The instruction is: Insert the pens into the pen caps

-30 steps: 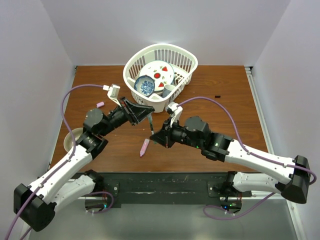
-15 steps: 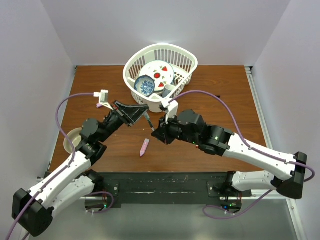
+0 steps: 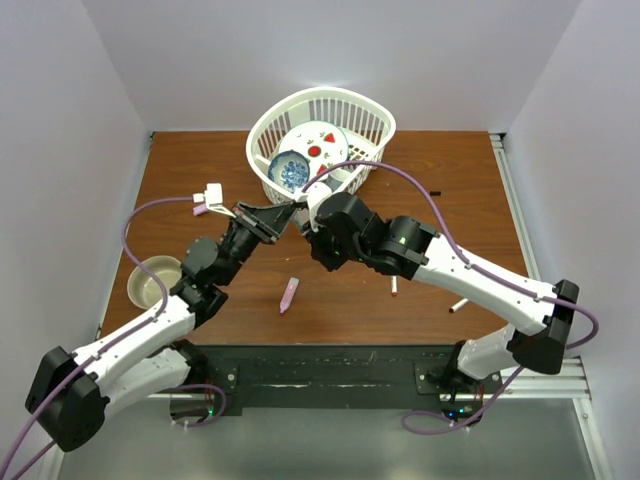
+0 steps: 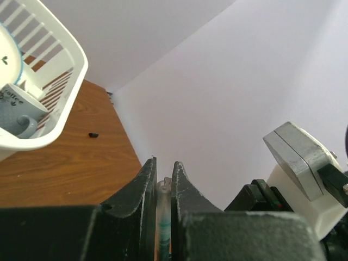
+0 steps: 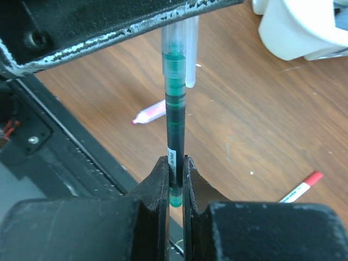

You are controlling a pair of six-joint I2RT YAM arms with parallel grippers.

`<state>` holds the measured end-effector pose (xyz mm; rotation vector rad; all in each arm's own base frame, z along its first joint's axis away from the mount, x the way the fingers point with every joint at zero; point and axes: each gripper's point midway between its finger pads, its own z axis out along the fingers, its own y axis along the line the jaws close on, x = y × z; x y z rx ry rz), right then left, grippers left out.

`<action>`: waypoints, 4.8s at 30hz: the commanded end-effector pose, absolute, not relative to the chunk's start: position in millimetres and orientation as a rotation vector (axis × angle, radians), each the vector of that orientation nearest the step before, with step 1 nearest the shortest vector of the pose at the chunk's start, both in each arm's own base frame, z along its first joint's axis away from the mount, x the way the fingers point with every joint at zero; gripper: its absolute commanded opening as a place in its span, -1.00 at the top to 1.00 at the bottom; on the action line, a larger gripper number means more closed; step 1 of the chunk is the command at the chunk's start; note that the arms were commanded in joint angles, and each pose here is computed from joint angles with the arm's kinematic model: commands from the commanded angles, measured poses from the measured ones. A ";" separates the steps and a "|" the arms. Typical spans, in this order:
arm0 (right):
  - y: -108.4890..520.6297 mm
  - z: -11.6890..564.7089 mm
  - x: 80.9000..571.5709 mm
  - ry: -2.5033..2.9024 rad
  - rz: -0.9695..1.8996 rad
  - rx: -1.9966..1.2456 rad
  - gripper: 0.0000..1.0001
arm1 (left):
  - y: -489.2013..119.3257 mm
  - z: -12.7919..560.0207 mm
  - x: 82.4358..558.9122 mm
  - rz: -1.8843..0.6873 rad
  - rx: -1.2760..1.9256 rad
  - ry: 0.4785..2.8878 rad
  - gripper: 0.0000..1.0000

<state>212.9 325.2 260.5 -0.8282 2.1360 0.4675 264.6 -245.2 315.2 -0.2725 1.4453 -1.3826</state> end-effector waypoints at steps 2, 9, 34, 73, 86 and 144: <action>340.4 446.8 268.0 1.521 0.706 -0.399 1.00 | -286.3 271.7 209.3 -1.370 0.014 1.814 1.00; 313.7 369.8 238.3 1.621 0.721 -0.471 1.00 | -252.6 377.7 257.0 -1.205 -0.118 1.563 0.09; 203.8 93.9 243.6 2.381 0.322 -0.178 0.96 | -191.9 184.6 262.6 -0.622 -0.039 2.234 -0.99; -11.3 63.2 243.7 2.526 -0.283 0.768 0.14 | -165.2 189.9 253.2 -0.474 0.121 2.183 -1.00; -74.3 21.6 210.8 2.459 -0.335 1.366 0.19 | -176.8 201.1 248.4 -0.557 0.191 2.149 -1.00; 238.9 281.4 218.7 1.831 1.334 0.064 1.00 | -354.1 264.1 175.1 -1.771 0.621 1.792 -0.44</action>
